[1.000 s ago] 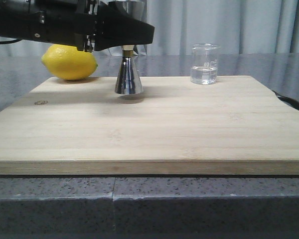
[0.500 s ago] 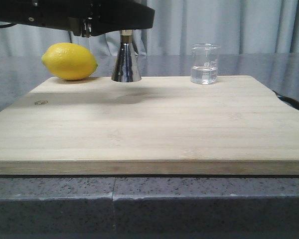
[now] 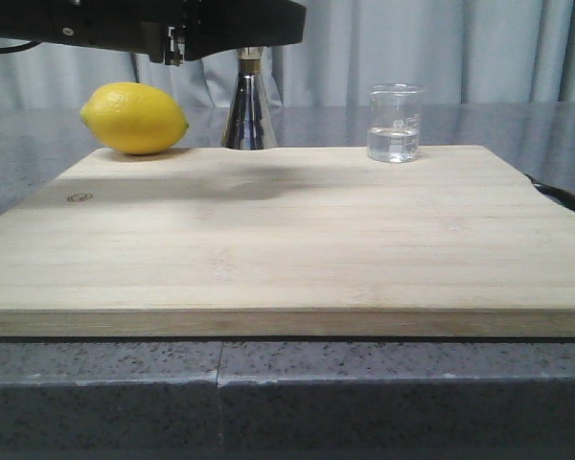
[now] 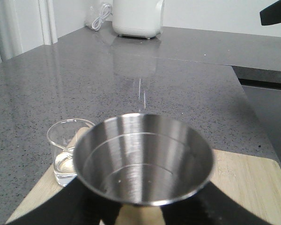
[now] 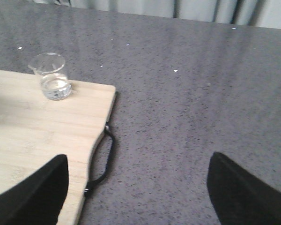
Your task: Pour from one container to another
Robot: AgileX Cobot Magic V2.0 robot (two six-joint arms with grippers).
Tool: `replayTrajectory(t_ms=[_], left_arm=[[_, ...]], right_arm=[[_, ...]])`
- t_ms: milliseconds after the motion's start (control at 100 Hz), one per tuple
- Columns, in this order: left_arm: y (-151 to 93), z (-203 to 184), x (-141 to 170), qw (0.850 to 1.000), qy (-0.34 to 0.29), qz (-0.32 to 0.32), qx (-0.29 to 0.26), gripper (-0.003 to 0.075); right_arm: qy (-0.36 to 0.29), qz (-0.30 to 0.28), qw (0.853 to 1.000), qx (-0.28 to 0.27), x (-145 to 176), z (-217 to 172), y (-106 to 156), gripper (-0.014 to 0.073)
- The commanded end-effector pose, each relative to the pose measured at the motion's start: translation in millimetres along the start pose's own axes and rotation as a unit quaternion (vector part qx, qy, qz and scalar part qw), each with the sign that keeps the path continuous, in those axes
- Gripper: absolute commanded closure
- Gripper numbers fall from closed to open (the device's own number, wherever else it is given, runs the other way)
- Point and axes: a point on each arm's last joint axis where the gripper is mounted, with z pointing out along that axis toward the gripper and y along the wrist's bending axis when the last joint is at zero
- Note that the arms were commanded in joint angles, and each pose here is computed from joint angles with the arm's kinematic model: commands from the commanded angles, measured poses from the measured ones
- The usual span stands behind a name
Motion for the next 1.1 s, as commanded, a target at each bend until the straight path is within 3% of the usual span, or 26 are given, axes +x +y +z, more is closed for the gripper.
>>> replayTrajectory(t_ms=[0, 320, 670, 970, 1090], left_arm=[[-11.1, -3.5, -38.8, 0.996, -0.082, 0.022, 0.021, 0.0439], [-11.1, -3.5, -38.8, 0.996, -0.082, 0.022, 0.021, 0.0439], [-11.1, -3.5, -38.8, 0.996, -0.082, 0.022, 0.021, 0.0439], [-11.1, -3.5, -38.8, 0.996, -0.082, 0.022, 0.021, 0.0439], [-11.1, -3.5, -38.8, 0.996, -0.082, 0.022, 0.021, 0.0439]], right_arm=[[-0.022, -0.013, 0.999, -0.027, -22.7, 7.5, 3.3, 0.0044], [0.055, -0.037, 0.991, -0.112, -39.7, 61.0, 26.4, 0.0044], [-0.049, -0.049, 0.988, -0.141, -33.1, 126.3, 67.3, 0.0044], [-0.09, -0.051, 0.986, -0.128, -6.9, 179.6, 90.1, 0.0044], [-0.121, -0.018, 0.986, -0.114, 9.5, 194.7, 92.5, 0.0044]])
